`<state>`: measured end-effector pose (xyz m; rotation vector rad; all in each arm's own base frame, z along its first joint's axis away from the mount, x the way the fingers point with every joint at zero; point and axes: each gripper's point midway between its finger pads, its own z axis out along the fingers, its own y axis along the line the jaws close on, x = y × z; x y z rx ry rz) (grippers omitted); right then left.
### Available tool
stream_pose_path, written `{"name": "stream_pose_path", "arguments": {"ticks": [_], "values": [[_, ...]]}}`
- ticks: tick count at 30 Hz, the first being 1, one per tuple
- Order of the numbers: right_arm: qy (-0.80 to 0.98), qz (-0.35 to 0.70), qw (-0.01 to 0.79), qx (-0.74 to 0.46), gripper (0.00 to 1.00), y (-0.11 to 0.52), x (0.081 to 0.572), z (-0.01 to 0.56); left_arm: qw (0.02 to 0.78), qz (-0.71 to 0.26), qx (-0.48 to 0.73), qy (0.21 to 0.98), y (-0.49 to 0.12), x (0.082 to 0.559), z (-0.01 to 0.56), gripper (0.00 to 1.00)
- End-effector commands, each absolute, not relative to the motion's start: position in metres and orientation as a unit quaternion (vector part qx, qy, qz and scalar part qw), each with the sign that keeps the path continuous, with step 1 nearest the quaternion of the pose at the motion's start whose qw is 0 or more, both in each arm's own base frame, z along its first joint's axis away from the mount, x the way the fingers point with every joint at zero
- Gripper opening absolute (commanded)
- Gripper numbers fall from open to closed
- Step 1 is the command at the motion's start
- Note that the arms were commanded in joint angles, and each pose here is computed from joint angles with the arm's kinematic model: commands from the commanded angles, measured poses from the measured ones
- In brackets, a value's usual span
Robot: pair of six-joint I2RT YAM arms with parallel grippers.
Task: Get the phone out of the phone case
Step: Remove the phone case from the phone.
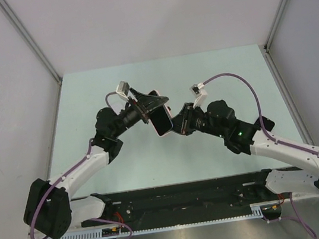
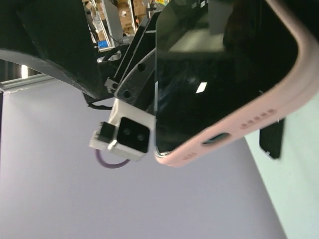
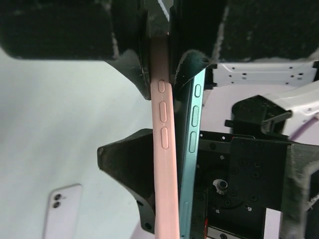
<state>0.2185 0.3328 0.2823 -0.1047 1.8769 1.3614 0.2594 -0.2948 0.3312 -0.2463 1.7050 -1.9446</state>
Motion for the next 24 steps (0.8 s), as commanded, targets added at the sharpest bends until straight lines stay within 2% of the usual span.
{"name": "stream_pose_path", "arguments": {"ticks": [1, 12, 19, 24], "values": [[0.787, 0.424, 0.448, 0.000, 0.00, 0.285, 0.235, 0.256, 0.298, -0.719, -0.047, 0.626, -0.295, 0.250, 0.357, 1.00], [0.808, 0.310, 0.499, 0.051, 0.00, 0.225, 0.244, 0.244, 0.279, -0.684, -0.068, 0.671, -0.296, 0.255, 0.319, 1.00], [0.866, 0.132, 0.480, 0.043, 0.00, 0.183, 0.241, 0.180, 0.287, -0.664, -0.083, 0.686, -0.288, 0.260, 0.308, 1.00], [0.879, 0.125, 0.459, 0.034, 0.00, 0.193, 0.239, 0.145, 0.280, -0.659, -0.084, 0.693, -0.290, 0.262, 0.303, 1.00]]}}
